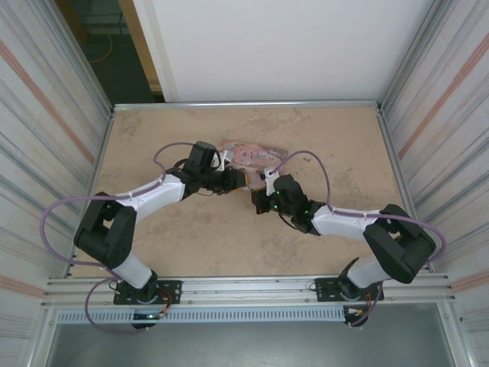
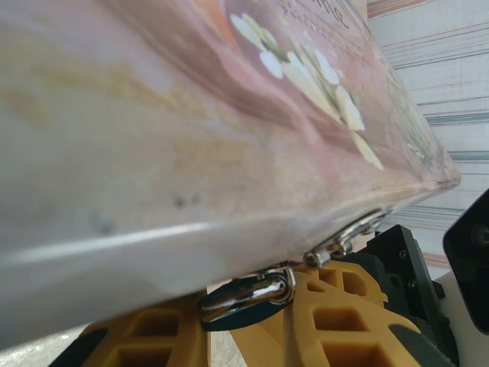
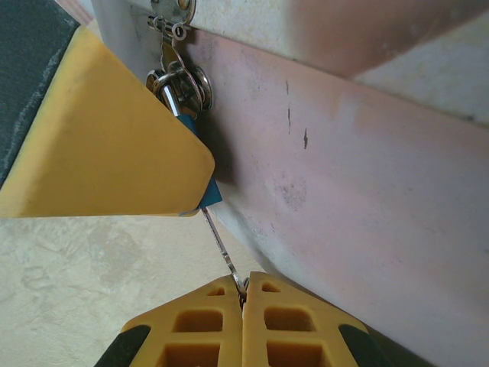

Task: Unlock a padlock with a key

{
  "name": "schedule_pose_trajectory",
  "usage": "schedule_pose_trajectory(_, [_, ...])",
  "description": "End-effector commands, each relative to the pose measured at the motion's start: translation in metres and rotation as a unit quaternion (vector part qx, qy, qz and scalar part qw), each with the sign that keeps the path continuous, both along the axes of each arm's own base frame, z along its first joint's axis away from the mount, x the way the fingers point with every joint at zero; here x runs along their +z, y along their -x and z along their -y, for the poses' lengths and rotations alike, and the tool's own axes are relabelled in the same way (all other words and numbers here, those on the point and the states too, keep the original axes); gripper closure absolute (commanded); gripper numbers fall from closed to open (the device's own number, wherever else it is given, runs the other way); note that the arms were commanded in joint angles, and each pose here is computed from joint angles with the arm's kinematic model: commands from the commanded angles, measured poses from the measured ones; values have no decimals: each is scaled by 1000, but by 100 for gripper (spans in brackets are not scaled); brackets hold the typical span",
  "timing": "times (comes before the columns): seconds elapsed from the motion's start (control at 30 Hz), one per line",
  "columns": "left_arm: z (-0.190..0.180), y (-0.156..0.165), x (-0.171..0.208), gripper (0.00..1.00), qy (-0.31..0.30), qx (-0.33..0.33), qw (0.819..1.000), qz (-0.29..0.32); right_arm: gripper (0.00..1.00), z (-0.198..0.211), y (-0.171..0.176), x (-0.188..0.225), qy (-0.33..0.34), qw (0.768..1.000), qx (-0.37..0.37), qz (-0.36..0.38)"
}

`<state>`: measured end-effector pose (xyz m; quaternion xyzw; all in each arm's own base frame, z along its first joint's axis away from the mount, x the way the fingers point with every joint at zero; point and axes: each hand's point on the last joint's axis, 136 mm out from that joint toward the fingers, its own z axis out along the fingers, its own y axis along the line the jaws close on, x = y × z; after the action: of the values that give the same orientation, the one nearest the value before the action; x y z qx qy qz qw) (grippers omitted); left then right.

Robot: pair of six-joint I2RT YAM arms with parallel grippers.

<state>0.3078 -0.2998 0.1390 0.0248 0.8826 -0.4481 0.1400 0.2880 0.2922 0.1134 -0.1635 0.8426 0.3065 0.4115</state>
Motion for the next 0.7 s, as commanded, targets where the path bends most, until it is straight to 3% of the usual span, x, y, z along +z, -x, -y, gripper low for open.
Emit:
schedule_pose_trajectory(0.0, [9, 5, 23, 92, 37, -25, 999, 23, 100, -8, -7, 24, -46, 999, 1, 27])
schedule_pose_trajectory(0.67, [9, 4, 15, 92, 34, -24, 999, 16, 100, -12, -7, 32, -59, 998, 7, 35])
